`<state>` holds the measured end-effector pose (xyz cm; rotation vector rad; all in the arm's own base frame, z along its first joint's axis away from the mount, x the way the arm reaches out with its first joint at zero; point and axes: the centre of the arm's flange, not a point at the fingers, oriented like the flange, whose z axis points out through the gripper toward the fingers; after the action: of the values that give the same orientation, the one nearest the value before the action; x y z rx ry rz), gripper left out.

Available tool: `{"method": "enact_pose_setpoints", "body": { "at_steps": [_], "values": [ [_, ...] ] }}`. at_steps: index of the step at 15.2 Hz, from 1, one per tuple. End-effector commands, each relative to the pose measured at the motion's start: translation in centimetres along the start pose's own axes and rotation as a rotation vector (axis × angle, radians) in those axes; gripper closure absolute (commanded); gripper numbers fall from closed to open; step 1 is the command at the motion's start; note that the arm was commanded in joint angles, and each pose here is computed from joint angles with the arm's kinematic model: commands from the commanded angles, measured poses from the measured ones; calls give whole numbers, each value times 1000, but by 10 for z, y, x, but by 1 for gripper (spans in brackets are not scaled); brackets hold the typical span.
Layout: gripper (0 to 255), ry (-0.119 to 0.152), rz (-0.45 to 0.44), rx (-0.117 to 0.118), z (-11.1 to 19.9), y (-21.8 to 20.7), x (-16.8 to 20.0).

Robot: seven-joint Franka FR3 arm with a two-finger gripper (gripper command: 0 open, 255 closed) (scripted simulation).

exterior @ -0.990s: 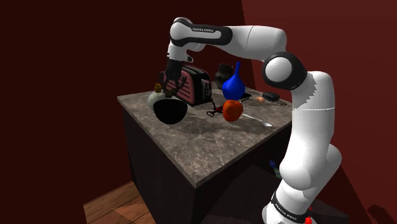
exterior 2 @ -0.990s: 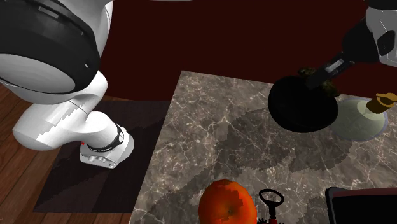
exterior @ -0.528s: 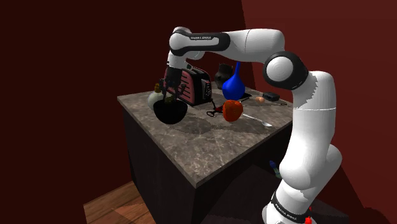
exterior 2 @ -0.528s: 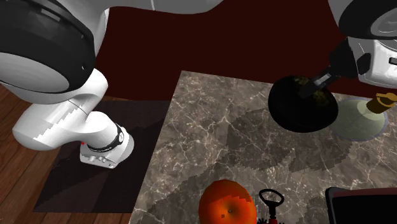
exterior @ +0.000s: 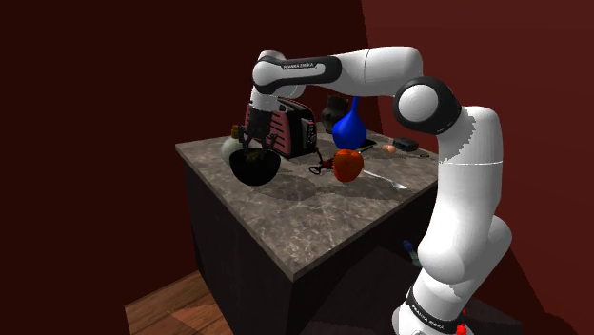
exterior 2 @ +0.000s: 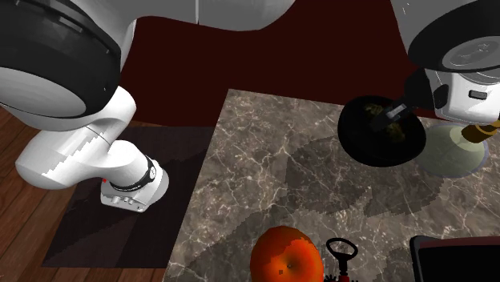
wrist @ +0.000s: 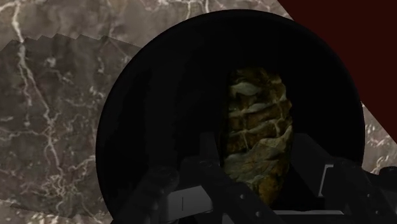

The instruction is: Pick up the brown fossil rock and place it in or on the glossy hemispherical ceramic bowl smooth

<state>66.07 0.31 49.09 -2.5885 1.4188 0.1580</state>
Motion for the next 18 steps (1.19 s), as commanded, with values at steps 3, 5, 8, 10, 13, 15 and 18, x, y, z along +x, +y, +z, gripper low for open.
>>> {"method": "enact_pose_setpoints", "body": {
  "at_steps": [3, 5, 8, 10, 13, 15, 18],
  "values": [
    [255, 0, 0, 0, 0, 0, 0],
    [0, 0, 0, 0, 0, 0, 0],
    [0, 0, 0, 0, 0, 0, 0],
    [0, 0, 0, 0, 0, 0, 0],
    [0, 0, 0, 0, -39, 0, 0],
    [0, 0, 0, 0, -50, 0, 0],
    [0, 0, 0, 0, -50, 0, 0]
  ]
}}
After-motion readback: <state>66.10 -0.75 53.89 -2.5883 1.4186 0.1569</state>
